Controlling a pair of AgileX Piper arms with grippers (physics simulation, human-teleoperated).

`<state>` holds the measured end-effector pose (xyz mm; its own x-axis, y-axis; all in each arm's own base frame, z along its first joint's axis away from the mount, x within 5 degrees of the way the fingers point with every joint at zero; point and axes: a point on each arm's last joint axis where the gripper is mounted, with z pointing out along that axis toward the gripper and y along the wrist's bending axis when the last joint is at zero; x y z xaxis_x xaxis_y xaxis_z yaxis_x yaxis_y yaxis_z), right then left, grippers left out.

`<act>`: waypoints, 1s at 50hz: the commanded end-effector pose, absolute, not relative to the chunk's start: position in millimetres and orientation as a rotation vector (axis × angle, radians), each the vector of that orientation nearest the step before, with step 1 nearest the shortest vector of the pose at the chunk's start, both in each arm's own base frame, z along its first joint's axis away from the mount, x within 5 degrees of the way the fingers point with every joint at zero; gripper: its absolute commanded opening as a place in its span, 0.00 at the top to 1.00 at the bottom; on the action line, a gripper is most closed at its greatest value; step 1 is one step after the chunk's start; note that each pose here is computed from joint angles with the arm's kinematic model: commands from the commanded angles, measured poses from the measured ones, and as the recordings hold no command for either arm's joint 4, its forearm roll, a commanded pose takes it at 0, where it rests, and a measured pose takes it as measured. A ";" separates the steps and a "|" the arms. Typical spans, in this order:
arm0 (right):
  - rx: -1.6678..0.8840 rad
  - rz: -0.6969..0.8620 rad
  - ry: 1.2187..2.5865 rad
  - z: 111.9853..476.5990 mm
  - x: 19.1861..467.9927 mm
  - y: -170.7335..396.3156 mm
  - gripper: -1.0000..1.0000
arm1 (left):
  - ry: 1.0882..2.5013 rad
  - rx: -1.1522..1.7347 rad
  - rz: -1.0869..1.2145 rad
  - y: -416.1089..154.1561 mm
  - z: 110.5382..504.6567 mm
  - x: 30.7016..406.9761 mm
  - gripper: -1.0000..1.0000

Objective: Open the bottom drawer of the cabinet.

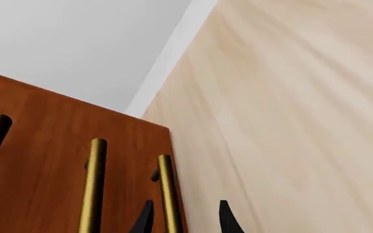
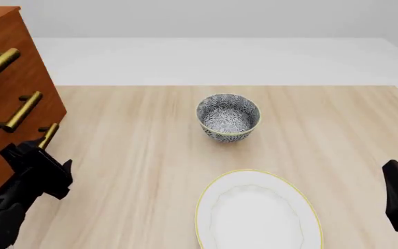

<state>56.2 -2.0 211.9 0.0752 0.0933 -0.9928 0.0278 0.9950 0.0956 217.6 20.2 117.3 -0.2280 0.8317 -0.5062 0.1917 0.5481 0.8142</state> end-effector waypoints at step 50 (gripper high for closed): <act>0.112 0.052 1.496 211.8 56.2 -2.4 0.00 | 1.828 0.885 0.881 55.8 84.3 248.2 0.00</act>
